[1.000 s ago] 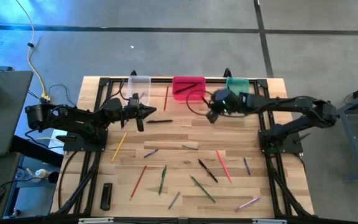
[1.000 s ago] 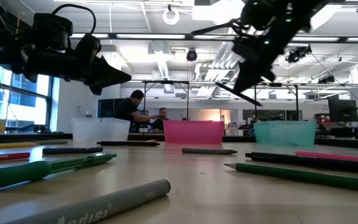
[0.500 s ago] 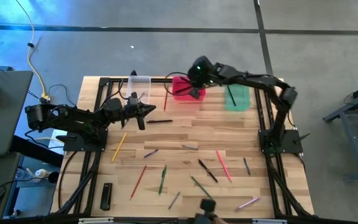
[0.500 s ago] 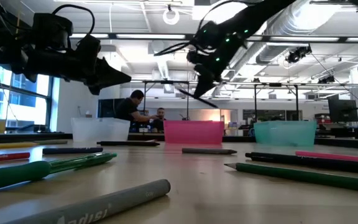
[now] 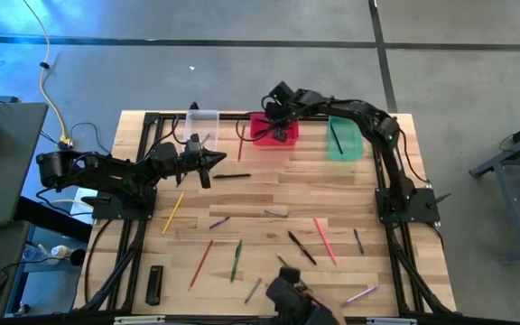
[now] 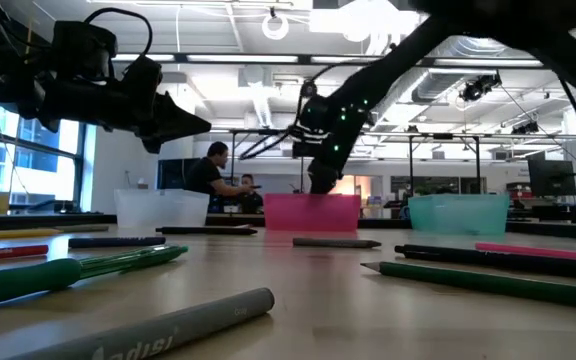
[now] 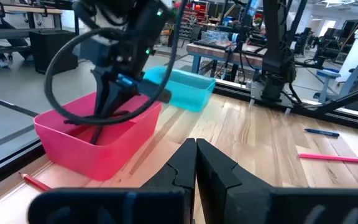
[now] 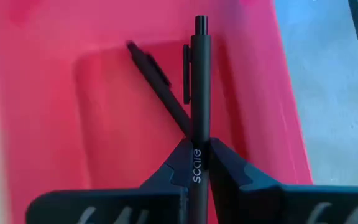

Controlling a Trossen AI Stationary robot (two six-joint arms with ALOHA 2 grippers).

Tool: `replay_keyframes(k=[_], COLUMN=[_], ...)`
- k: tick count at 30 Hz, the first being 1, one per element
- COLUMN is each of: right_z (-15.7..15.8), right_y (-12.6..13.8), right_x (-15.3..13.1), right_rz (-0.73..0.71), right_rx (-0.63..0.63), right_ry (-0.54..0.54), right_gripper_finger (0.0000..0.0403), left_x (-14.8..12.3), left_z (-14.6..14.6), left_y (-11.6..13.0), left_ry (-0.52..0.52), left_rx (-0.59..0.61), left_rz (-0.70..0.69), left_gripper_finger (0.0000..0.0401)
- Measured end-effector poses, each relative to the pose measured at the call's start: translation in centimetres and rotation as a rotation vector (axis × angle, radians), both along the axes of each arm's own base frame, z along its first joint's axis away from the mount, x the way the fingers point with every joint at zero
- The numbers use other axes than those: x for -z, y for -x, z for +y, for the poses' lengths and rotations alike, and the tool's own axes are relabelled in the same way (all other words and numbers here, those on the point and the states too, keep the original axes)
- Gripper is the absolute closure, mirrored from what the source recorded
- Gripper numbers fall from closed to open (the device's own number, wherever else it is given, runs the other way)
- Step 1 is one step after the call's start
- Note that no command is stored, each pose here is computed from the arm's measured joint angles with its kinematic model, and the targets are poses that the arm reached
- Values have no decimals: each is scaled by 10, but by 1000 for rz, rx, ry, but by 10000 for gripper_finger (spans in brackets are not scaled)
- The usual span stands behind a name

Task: Sort crayons/erasers/pens/pencils in bins
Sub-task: Put the black pen into the red bin

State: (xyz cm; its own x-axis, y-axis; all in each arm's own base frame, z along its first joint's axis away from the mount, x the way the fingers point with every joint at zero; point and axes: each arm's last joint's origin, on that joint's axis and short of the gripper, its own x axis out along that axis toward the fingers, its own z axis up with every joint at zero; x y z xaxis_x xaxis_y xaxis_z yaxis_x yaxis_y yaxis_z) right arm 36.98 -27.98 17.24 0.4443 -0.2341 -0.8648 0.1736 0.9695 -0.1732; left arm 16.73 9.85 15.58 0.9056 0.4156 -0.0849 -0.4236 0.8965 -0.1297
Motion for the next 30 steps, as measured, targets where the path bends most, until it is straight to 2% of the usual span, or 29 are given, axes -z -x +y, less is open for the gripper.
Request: replay_keyframes(k=[5, 11, 23, 27, 30], right_z=[-11, -18, -17, -16, -11], right_y=[4, 3, 4, 6, 10], right_x=[14, 16, 17, 8, -15], right_rz=[9, -21, -15, -15, -34], right_rx=[22, 25, 25, 35, 34], right_ry=[-8, 17, 12, 14, 31], right_gripper_finger=[389, 381, 303, 305, 329], left_x=[0, 0, 0, 0, 0], left_z=[0, 0, 1, 1, 1], left_y=[0, 0, 0, 0, 0], left_ry=[0, 8, 6, 5, 5], left_rx=[0, 0, -33, -38, -38], left_rz=[0, -3, -2, -2, -2], left_gripper_finger=[401, 401, 401, 401, 401])
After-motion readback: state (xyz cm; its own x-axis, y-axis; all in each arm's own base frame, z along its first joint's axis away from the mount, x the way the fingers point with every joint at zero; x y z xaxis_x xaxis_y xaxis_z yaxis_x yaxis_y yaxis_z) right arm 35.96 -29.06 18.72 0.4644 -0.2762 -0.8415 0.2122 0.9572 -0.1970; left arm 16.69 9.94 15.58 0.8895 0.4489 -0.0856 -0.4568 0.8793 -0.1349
